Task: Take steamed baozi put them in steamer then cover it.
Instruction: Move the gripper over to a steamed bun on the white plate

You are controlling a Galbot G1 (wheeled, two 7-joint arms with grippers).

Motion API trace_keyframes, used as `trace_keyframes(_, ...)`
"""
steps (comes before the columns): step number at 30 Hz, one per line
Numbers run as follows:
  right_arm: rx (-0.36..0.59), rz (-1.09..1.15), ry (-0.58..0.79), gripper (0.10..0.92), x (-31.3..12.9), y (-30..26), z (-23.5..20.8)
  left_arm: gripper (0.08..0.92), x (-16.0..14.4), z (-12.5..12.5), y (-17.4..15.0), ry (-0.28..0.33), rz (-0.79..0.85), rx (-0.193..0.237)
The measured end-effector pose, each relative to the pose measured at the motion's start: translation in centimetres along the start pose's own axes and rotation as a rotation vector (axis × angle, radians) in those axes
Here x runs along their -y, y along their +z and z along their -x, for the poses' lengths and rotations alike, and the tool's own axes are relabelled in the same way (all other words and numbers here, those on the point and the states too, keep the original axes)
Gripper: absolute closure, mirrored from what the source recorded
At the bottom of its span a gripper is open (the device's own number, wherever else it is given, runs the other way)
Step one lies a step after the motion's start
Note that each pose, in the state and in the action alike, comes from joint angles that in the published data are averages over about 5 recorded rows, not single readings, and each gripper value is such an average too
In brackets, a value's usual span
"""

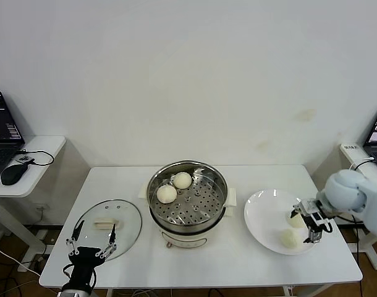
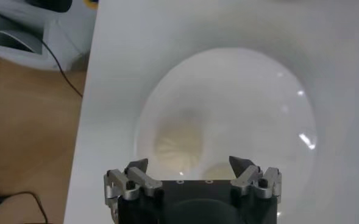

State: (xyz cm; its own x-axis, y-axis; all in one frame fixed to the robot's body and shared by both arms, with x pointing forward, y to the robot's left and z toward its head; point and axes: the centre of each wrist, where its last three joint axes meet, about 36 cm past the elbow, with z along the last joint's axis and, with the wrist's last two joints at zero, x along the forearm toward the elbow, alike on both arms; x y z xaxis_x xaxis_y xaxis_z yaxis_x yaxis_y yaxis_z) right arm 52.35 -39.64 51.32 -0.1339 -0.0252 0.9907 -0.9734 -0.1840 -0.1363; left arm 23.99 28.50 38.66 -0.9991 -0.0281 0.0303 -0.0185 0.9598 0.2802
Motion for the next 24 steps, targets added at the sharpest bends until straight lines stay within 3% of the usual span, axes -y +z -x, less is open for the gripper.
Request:
trace_keyframes(11, -0.012, 0.040, 0.001, 0.208, -0.1, -0.1, 3.6, 0.177, -0.2, 0.0, 0.3, -0.007, 0.002, -0.007)
trace_keyframes(24, -0.009, 0.077, -0.006, 0.384, 0.1, -0.3, 5.1, 0.177, -0.1, 0.1, 0.4, -0.011, 0.000, -0.008)
